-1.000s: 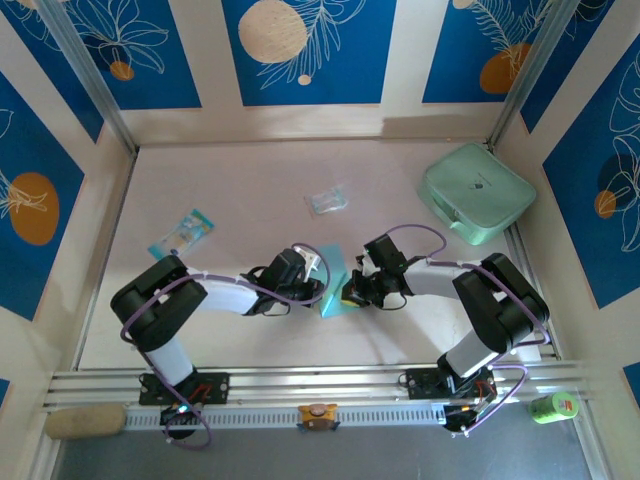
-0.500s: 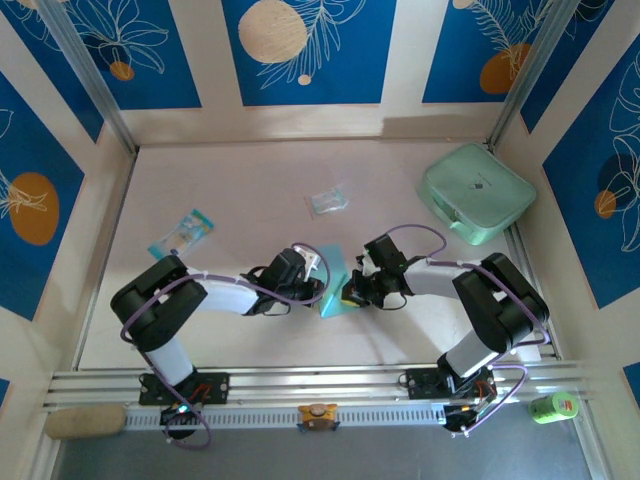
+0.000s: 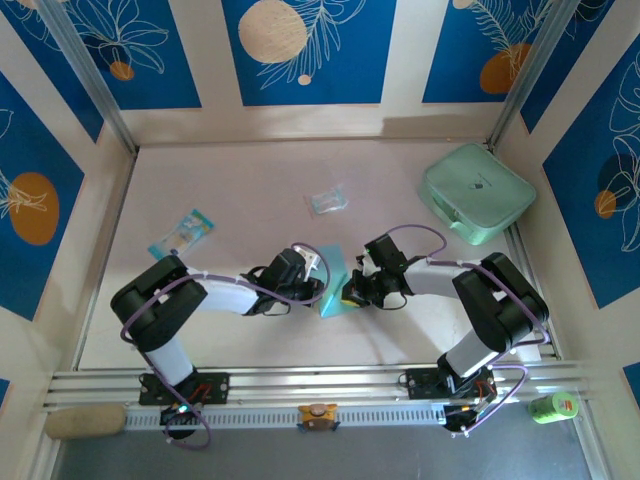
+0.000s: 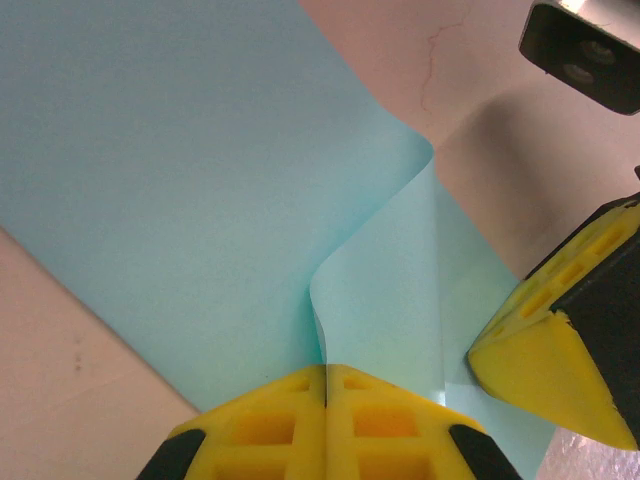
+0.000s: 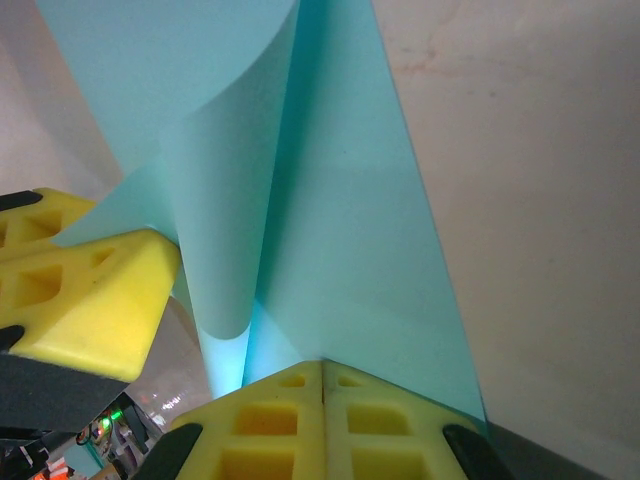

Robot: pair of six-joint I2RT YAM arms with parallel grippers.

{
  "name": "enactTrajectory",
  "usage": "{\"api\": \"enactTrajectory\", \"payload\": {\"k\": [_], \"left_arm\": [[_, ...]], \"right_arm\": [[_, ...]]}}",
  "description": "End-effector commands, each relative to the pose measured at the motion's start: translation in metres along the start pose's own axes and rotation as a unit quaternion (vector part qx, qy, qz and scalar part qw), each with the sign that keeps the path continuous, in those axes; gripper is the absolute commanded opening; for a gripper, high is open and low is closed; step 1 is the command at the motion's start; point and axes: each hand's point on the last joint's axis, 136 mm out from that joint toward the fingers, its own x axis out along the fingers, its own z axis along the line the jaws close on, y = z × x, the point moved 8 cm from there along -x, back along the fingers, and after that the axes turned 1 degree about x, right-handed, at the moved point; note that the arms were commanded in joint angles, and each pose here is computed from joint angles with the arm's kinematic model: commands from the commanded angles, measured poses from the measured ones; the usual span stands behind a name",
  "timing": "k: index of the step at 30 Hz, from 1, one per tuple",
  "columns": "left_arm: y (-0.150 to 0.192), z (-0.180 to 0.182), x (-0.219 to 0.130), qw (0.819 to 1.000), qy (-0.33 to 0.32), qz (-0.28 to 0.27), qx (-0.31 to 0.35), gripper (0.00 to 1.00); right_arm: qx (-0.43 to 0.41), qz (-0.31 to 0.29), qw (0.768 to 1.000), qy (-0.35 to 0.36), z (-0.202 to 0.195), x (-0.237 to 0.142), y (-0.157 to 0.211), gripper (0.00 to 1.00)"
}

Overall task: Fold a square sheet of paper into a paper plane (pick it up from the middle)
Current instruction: Fold the triangle a second time at the center of the table.

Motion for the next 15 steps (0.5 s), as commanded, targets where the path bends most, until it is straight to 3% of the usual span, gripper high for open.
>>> {"api": "enactTrajectory", "payload": {"k": [1,15], "left_arm": [[-0.003,0.0032,-0.0031,1.0,-0.009,-0.011,0.008,0.01],[-0.001,0.0057,-0.0033,1.0,-0.019,-0.006,0.004,0.01]], "right_arm": [[0.022,0.018,0.998,0.047,-0.0212,0.0052,0.0084,0.01],[0.022,0.018,0.999,0.046,-0.0207,0.0047,0.008,0.01]]}}
